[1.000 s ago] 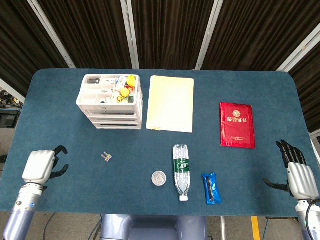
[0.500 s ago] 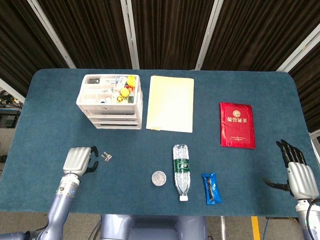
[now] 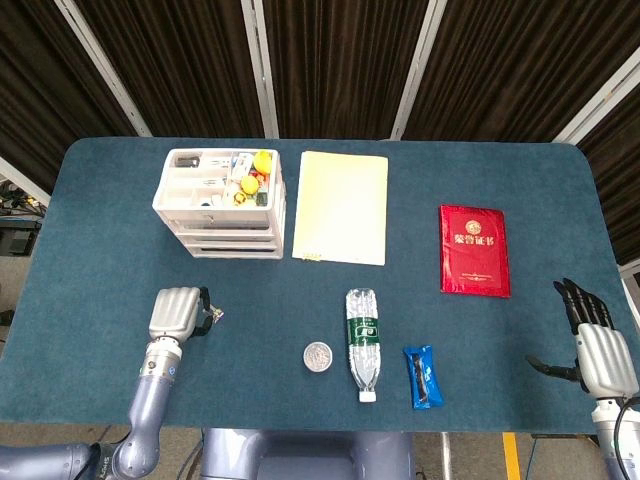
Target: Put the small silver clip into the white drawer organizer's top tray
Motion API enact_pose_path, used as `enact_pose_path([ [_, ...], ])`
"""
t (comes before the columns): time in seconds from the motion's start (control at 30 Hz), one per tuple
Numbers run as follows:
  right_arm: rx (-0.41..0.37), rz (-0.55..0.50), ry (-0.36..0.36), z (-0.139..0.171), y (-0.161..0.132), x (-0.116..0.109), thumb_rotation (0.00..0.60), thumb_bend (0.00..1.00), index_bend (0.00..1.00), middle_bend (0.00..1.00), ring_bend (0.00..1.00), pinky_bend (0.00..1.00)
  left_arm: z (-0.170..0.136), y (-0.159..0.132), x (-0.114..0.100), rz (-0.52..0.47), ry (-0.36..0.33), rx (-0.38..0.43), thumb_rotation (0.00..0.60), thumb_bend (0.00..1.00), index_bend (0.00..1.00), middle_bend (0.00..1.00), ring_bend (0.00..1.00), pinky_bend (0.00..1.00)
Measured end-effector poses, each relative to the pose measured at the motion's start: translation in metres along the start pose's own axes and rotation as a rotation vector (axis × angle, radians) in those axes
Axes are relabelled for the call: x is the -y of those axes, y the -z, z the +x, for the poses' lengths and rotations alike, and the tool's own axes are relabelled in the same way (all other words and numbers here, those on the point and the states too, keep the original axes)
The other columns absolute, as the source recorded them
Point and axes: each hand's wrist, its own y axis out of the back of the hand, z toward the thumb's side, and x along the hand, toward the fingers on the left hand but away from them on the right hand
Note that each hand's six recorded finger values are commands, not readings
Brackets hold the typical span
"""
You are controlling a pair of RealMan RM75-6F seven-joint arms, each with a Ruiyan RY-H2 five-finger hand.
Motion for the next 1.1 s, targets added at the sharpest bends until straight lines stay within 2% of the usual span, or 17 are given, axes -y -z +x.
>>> enact_pose_path([
  [0.3,-0.001,-0.005,0.002,0.000,0.000,-0.001,0.600,0.00,0.01,0.00,0.00,0.00,0.002,-0.001,0.018,0.032,0.025,-0.016,0.600,0.34,0.53,1.00,1.00,0.88],
  [1.1,0.001,-0.009,0.007,0.000,0.000,-0.002,0.600,0.00,0.01,0.00,0.00,0.00,0.012,-0.005,0.032,0.049,0.029,-0.035,0.600,0.34,0.54,1.00,1.00,0.88],
])
